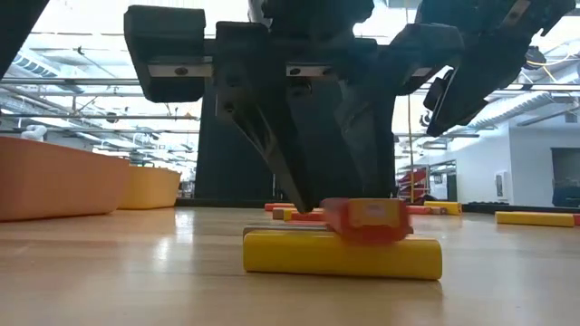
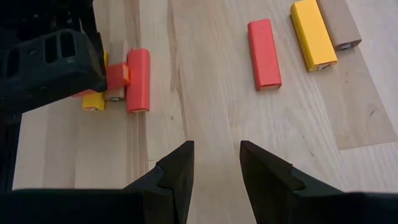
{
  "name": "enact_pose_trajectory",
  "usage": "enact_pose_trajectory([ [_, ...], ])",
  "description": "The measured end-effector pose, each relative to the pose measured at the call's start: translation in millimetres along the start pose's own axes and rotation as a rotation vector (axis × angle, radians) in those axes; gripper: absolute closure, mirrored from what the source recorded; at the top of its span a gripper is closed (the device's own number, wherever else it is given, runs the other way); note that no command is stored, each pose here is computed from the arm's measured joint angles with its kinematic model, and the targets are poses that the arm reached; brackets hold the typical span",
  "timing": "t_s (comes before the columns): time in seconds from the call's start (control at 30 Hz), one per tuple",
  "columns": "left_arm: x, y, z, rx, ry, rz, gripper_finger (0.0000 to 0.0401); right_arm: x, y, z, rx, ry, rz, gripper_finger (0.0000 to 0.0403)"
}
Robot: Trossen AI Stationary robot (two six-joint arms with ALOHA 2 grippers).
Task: Sort blocks
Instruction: Put the bottom left red block in the orange bin
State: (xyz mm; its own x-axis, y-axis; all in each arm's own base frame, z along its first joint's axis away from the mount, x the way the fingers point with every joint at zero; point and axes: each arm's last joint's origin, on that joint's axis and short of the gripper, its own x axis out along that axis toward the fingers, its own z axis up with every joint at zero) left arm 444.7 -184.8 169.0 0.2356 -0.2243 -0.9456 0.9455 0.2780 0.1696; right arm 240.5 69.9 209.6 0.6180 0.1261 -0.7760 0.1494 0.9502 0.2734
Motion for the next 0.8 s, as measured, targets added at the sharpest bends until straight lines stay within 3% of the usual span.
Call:
enact_pose_trajectory([
  [0.43, 6.6, -2.3, -1.9, 0.002, 0.035, -0.015, 0.0217, 0.0, 0.0, 0.0, -0.003, -0.001, 0.000, 0.0280],
  [0.8, 6.5, -1.6, -1.7, -0.008, 0.031, -0.009, 0.0289, 0.0, 0.0, 0.0, -0.004, -0.001, 0.000, 0.0280],
])
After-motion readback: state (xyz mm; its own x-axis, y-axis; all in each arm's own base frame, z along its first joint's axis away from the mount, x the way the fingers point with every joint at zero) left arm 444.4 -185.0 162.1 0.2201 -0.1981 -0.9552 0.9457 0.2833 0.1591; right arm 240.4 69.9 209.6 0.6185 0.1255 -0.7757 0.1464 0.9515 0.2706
